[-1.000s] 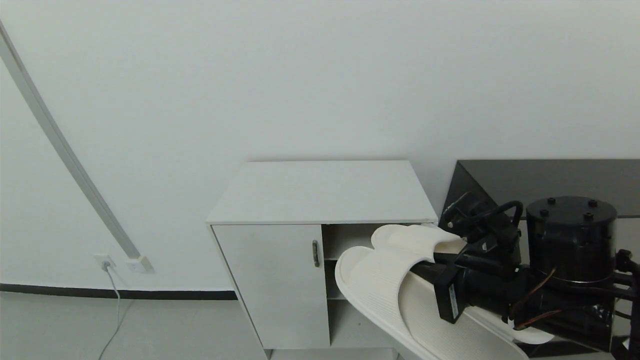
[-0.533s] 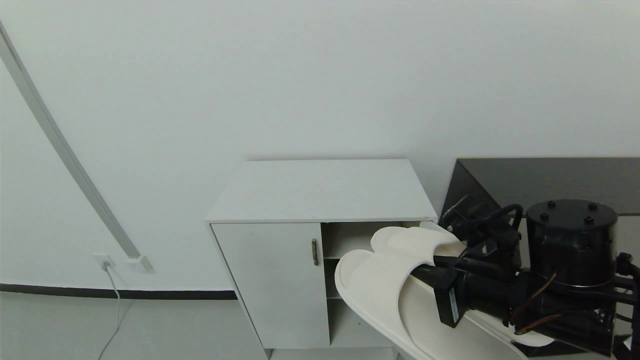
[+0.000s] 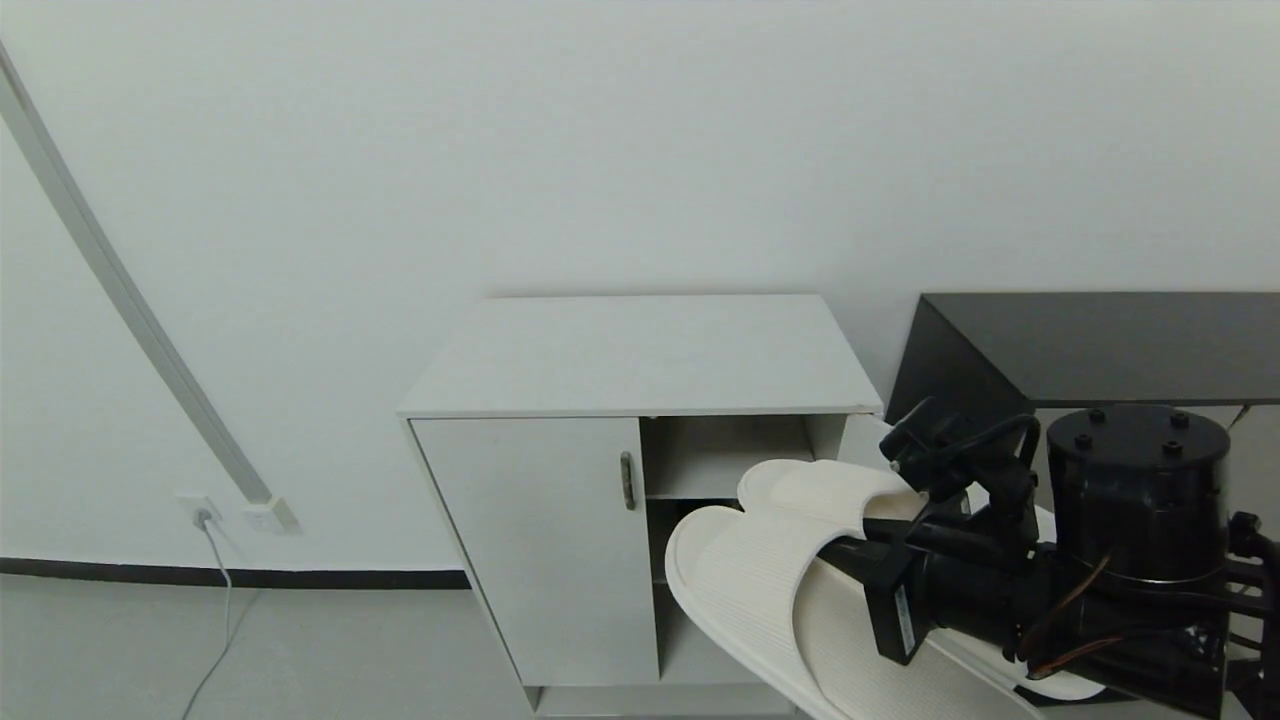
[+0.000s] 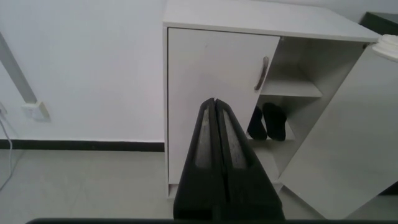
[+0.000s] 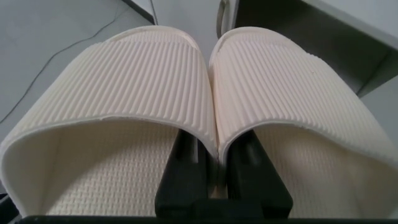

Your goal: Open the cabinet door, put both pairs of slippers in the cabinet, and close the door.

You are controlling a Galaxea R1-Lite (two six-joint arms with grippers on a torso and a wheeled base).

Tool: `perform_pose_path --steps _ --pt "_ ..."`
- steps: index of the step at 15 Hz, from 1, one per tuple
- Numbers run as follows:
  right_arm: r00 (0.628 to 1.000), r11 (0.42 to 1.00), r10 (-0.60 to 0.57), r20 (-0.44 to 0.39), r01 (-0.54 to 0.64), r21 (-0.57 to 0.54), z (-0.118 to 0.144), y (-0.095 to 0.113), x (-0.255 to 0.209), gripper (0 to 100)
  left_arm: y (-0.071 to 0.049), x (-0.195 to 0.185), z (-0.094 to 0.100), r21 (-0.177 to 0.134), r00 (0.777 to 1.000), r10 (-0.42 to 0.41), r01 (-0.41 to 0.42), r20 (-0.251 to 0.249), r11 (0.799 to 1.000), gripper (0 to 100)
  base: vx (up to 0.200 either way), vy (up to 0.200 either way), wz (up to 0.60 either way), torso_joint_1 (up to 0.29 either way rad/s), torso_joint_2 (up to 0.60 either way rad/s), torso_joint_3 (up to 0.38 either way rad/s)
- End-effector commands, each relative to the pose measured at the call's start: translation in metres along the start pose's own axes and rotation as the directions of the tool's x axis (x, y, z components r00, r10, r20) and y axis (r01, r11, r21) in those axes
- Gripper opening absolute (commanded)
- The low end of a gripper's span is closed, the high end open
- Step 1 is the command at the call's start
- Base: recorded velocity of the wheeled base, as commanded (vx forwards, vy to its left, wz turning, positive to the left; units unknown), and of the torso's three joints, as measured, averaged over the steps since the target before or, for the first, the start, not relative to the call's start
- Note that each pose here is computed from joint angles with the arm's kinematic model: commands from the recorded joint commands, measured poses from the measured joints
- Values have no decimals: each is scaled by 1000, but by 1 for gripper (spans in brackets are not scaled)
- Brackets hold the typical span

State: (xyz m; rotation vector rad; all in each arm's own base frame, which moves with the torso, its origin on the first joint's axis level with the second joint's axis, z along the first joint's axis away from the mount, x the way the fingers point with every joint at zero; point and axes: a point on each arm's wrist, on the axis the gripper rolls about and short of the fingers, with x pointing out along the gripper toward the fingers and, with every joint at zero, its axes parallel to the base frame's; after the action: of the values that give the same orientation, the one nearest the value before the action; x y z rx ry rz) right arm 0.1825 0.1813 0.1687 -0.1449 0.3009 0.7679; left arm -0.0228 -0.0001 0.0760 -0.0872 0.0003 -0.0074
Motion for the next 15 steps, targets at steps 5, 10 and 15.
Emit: perform_pose_path --steps 5,10,15 --pt "1000 1000 3 -20 -3 -1 -5 1 2 0 0 0 0 1 1000 0 0 -2 1000 0 0 0 0 -212 496 283" --pt "1000 1000 6 -31 -6 -1 -7 1 4 0 0 0 0 1 1000 0 0 -2 1000 0 0 0 0 -220 544 317" --pt "999 1000 10 -32 -10 -3 -8 3 4 0 0 0 0 1 1000 0 0 -2 1000 0 0 0 0 -192 513 319"
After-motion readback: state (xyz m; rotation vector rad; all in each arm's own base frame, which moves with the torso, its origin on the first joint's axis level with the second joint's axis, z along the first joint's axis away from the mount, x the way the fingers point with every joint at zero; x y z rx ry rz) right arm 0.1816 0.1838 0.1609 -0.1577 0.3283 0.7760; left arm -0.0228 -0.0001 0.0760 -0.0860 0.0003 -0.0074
